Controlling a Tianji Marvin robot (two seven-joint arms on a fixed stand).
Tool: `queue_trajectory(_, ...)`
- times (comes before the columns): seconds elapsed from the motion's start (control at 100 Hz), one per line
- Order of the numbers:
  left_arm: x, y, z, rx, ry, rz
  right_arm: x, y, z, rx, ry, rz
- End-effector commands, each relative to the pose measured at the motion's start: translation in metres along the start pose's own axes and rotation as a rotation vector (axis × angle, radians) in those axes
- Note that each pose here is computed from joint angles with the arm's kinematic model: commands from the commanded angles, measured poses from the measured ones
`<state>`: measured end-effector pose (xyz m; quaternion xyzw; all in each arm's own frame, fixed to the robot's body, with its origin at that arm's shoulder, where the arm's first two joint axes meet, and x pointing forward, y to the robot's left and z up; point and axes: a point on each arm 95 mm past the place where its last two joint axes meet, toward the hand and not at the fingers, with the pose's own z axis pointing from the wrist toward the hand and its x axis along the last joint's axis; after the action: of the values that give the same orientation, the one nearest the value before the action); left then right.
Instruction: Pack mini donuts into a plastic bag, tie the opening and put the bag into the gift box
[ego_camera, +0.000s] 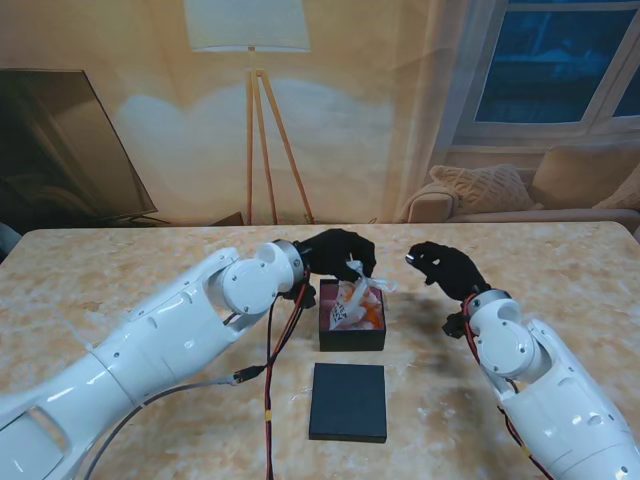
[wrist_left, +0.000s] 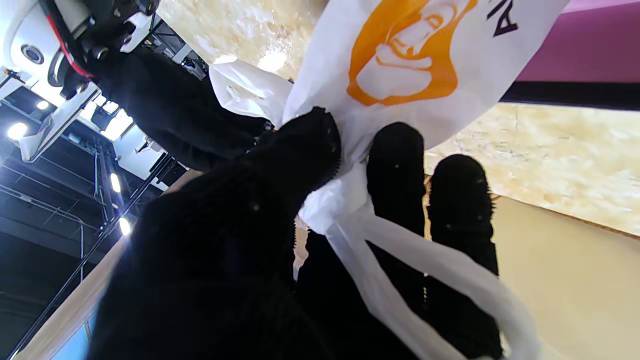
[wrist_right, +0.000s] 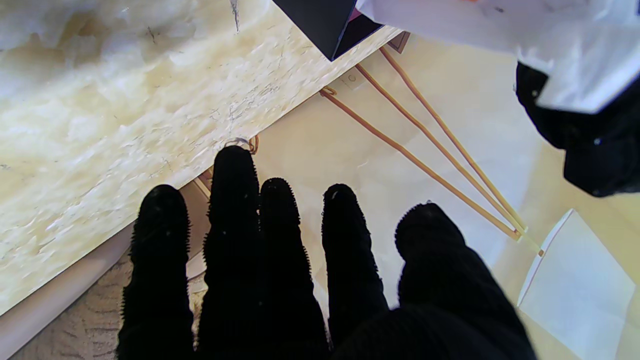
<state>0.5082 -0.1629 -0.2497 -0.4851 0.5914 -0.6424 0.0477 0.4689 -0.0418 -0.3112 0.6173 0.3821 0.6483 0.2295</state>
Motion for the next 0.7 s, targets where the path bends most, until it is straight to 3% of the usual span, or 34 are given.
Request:
queue_trajectory(0.0, -0.003, 0.014, -0.001, -0.026, -0.007, -0.004, 0.002, -0.007, -0.002, 0.018, 0.004, 0.009)
queue_trajectory(0.35, -0.021, 0.031, -0.002, -0.070, -0.016, 0.053, 0.004, -0.008, -0.002, 0.040, 0.005, 0.012)
queue_trajectory(0.69, -0.032, 0.044, 0.012, -0.142, 0.013, 0.122, 0.005, -0.011, 0.000, 0.058, 0.008, 0.016)
